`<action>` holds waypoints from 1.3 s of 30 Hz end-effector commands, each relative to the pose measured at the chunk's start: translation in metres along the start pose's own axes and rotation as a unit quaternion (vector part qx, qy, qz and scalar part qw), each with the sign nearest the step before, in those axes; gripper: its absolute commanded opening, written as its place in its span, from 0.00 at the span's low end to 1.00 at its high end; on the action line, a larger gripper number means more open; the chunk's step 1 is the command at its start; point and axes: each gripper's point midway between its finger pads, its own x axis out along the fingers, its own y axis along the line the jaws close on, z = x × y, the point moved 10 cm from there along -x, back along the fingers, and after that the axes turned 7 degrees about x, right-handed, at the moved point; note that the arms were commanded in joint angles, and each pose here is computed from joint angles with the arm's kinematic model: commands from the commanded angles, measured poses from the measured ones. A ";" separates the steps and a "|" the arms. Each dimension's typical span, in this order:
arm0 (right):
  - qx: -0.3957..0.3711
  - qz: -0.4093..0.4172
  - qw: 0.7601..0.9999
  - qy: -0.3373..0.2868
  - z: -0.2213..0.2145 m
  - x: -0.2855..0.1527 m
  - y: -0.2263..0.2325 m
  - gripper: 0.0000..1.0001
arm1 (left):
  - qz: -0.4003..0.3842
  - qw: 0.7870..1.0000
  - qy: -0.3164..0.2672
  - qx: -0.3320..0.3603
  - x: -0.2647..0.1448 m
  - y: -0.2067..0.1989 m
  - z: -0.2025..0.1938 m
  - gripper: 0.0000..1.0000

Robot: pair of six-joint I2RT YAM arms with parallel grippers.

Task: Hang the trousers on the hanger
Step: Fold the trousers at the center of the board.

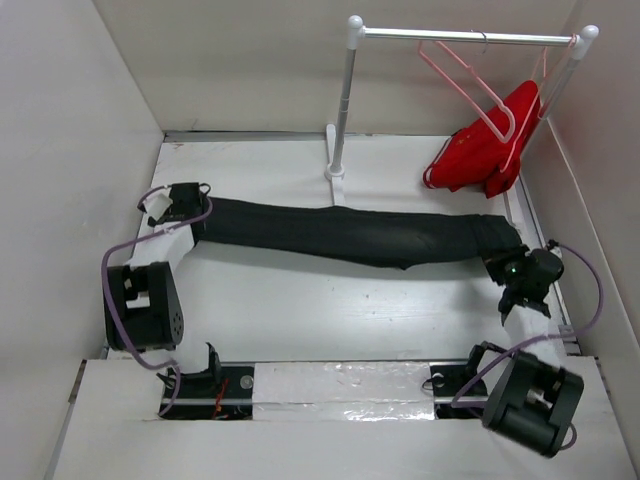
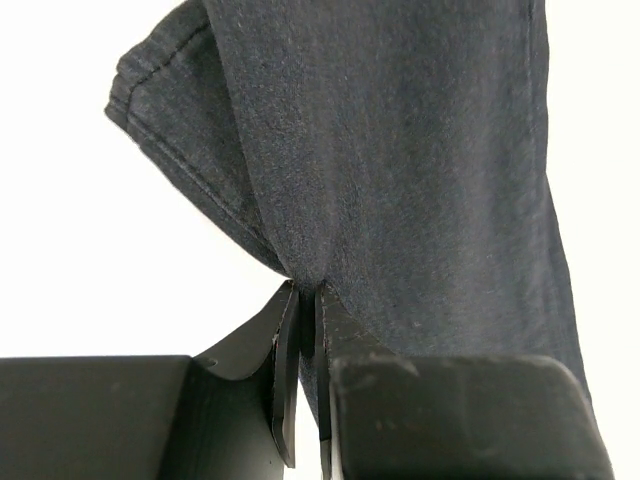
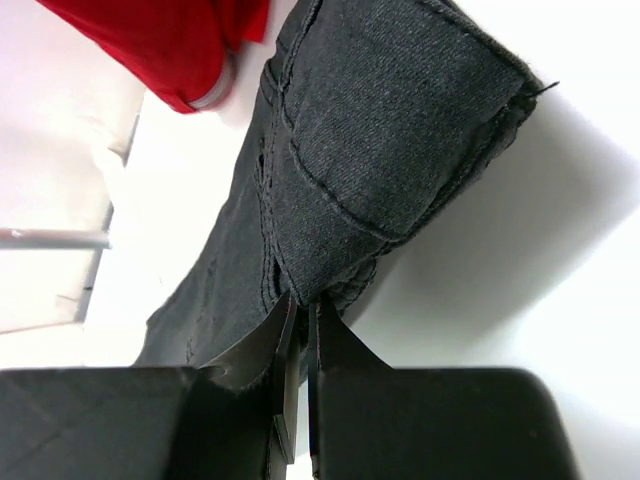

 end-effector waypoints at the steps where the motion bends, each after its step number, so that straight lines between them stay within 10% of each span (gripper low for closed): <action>1: -0.045 -0.036 0.998 -0.040 0.015 -0.024 -0.019 0.00 | 0.069 0.995 -0.043 -0.051 -0.013 0.042 -0.007 0.00; 3: -0.059 -0.037 0.996 -0.056 0.019 -0.033 -0.021 0.09 | 0.054 0.995 -0.047 -0.068 -0.018 0.048 -0.012 0.07; 4: -0.072 -0.038 0.994 -0.078 0.026 -0.039 -0.021 0.22 | 0.033 0.996 -0.038 -0.070 -0.021 0.047 -0.015 0.18; 5: -0.072 -0.046 0.993 -0.082 0.028 -0.042 -0.022 0.58 | 0.017 0.996 -0.046 -0.080 -0.029 0.045 -0.008 0.27; 8: -0.062 -0.075 0.992 -0.078 0.036 -0.042 -0.029 0.88 | -0.040 0.992 -0.062 -0.097 -0.049 0.038 0.007 0.53; 11: -0.034 -0.089 0.993 -0.064 0.034 -0.032 -0.047 0.92 | -0.118 0.983 -0.104 -0.092 -0.077 0.024 0.020 0.55; 15: -0.003 -0.091 0.996 -0.019 0.026 -0.022 -0.066 0.92 | -0.248 0.960 -0.107 -0.075 -0.110 -0.004 0.015 0.30; 18: 0.023 -0.083 0.996 -0.021 0.028 -0.016 -0.067 0.91 | -0.339 0.937 -0.068 -0.038 -0.133 -0.029 -0.018 0.02; 25: 0.079 -0.069 0.994 -0.025 0.037 0.006 -0.059 0.82 | -0.440 0.893 -0.007 0.091 -0.194 -0.072 -0.123 0.00; 32: 0.022 0.021 0.999 -0.034 0.033 0.017 -0.019 0.17 | -0.455 0.873 -0.015 0.178 -0.217 -0.068 -0.187 0.00; 39: -0.178 0.112 0.978 0.002 -0.010 -0.027 0.076 0.00 | -0.433 0.877 -0.020 0.207 -0.197 -0.048 -0.205 0.00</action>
